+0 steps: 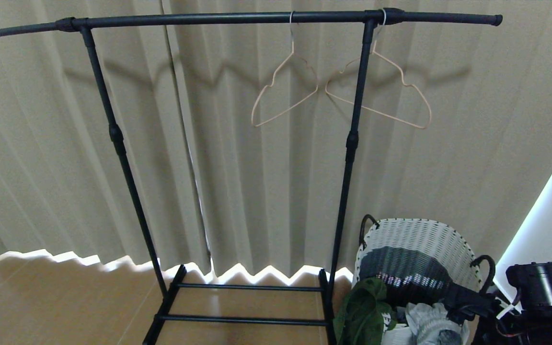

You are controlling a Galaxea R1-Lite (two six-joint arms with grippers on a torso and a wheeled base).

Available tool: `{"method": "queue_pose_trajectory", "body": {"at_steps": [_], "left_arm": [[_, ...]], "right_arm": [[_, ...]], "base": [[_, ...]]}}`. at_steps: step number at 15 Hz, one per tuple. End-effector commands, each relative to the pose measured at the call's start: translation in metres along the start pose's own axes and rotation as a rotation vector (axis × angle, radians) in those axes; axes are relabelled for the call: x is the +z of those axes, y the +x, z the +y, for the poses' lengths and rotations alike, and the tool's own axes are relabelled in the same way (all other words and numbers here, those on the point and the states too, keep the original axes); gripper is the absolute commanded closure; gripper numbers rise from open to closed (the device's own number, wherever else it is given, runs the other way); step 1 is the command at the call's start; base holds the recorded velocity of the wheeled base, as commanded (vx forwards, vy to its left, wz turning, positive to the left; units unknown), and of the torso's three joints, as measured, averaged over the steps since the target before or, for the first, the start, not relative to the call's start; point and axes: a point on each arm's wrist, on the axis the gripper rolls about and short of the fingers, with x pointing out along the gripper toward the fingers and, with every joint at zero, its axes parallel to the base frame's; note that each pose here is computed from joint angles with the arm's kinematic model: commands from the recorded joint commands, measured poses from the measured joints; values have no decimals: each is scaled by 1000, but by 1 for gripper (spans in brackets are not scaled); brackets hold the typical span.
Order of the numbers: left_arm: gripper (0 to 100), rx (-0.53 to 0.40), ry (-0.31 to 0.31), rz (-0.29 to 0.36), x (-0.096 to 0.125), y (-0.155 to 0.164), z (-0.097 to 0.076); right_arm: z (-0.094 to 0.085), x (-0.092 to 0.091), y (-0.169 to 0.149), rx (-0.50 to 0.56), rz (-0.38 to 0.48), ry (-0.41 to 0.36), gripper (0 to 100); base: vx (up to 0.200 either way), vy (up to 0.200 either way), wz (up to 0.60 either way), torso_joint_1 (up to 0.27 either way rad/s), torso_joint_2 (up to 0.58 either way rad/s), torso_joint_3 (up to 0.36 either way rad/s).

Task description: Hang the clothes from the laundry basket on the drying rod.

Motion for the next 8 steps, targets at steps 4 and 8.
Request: {"method": "queue_pose_trajectory", "body": {"at_steps": [4,8], "left_arm": [[0,0,0,0,0,0,0],[0,0,0,0,0,0,0]], "right_arm": [[-4,-7,33,-5,39,20,0],[-16,-4,39,-89,-11,32,0]], "base": [[0,0,0,0,0,0],[0,0,0,0,0,0]]}}
